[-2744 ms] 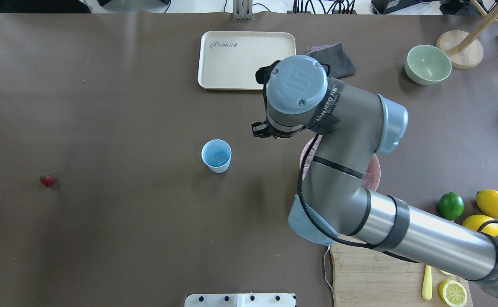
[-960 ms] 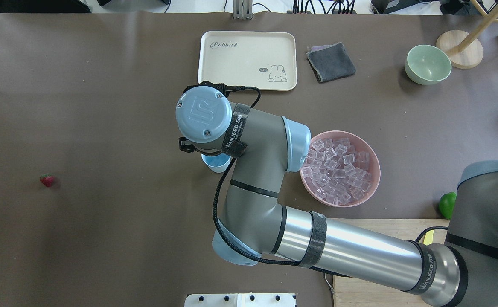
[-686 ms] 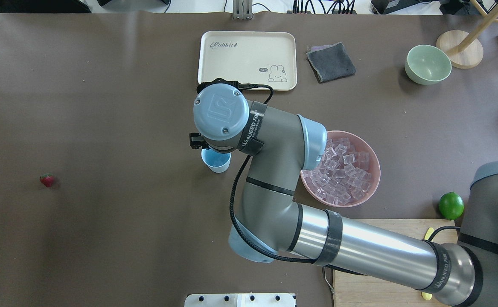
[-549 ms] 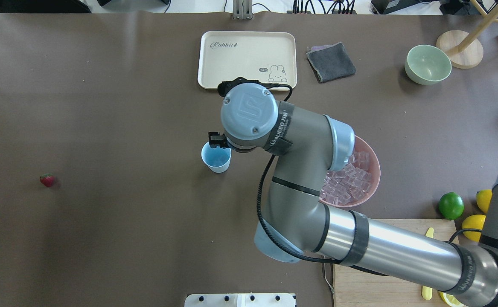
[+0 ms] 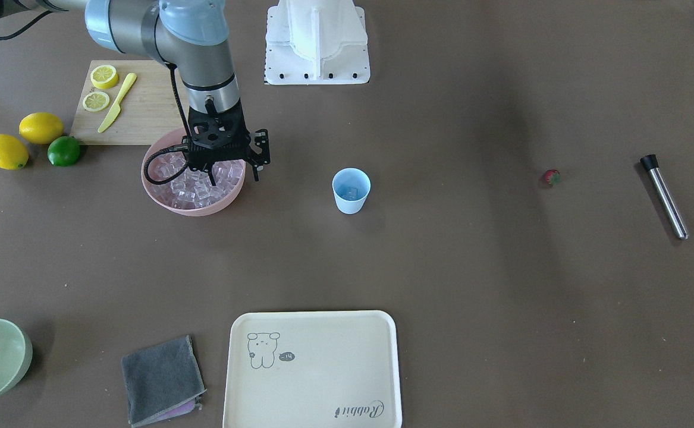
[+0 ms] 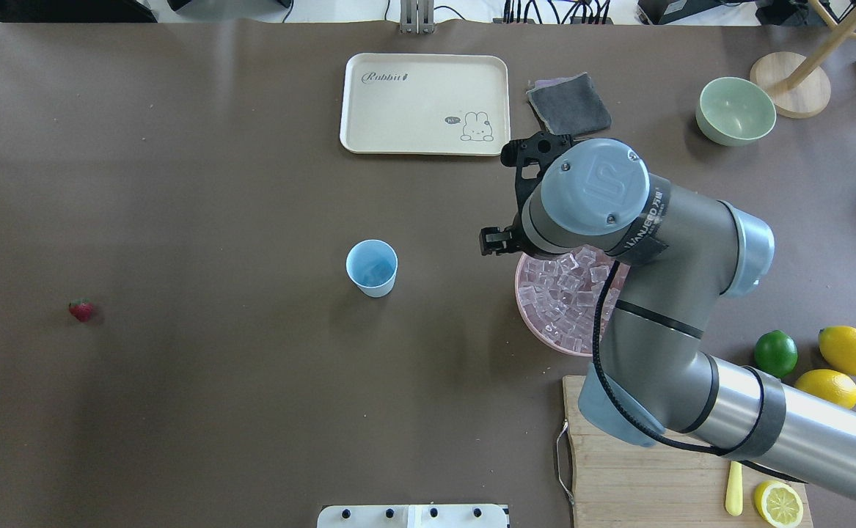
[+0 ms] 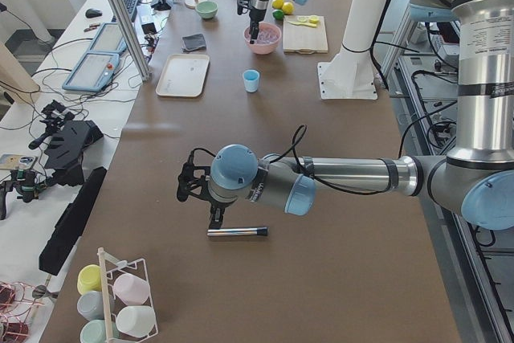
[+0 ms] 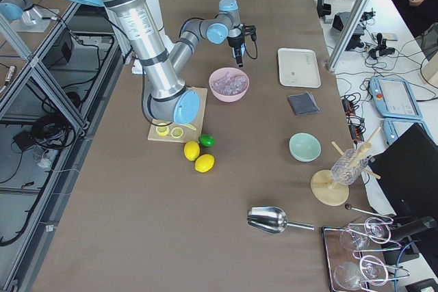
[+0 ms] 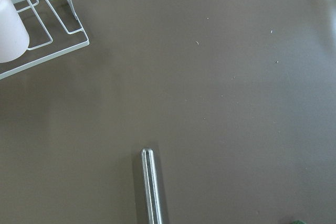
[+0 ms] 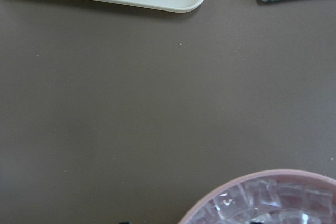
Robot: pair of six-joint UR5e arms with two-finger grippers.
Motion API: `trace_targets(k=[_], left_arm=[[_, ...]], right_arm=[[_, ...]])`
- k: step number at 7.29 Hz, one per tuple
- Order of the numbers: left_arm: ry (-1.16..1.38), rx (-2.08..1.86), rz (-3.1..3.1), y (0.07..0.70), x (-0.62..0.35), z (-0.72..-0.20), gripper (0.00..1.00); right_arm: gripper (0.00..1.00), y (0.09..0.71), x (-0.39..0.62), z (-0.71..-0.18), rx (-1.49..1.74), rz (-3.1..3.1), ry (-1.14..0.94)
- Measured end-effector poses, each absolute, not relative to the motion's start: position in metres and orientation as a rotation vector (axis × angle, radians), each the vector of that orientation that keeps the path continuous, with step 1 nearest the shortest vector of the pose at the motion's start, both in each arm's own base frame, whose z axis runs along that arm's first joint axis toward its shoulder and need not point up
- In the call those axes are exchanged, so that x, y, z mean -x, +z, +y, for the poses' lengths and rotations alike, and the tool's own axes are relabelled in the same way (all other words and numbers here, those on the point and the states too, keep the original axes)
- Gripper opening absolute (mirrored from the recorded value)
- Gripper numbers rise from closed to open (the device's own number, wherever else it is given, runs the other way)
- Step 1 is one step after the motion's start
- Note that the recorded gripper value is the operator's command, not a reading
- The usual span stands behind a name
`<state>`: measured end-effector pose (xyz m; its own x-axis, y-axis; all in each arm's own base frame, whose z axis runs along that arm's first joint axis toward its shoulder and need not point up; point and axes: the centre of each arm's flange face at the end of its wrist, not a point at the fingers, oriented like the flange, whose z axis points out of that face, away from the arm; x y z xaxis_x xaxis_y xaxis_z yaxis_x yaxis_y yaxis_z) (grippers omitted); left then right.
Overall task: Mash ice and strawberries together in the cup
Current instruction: 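Move the scoop back over the pink ice bowl, then dip the scoop into the ice cubes and lift a cube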
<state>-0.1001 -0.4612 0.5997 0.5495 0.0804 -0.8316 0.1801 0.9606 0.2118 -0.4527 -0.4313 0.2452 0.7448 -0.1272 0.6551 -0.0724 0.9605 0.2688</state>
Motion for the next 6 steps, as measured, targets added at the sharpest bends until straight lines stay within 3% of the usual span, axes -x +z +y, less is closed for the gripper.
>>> trace_targets(k=[2,6], left_arm=[[-0.059,-0.288,0.991,0.599,0.100,-0.462,0.99],[-0.057,-0.290,0.991,0.599,0.100,-0.462,0.99]], right_arm=[[0.73,0.273,0.427,-0.436,-0.301,-0.681,-0.087],[0.47,0.285,0.437,-0.425,-0.273,-0.617,-0.148]])
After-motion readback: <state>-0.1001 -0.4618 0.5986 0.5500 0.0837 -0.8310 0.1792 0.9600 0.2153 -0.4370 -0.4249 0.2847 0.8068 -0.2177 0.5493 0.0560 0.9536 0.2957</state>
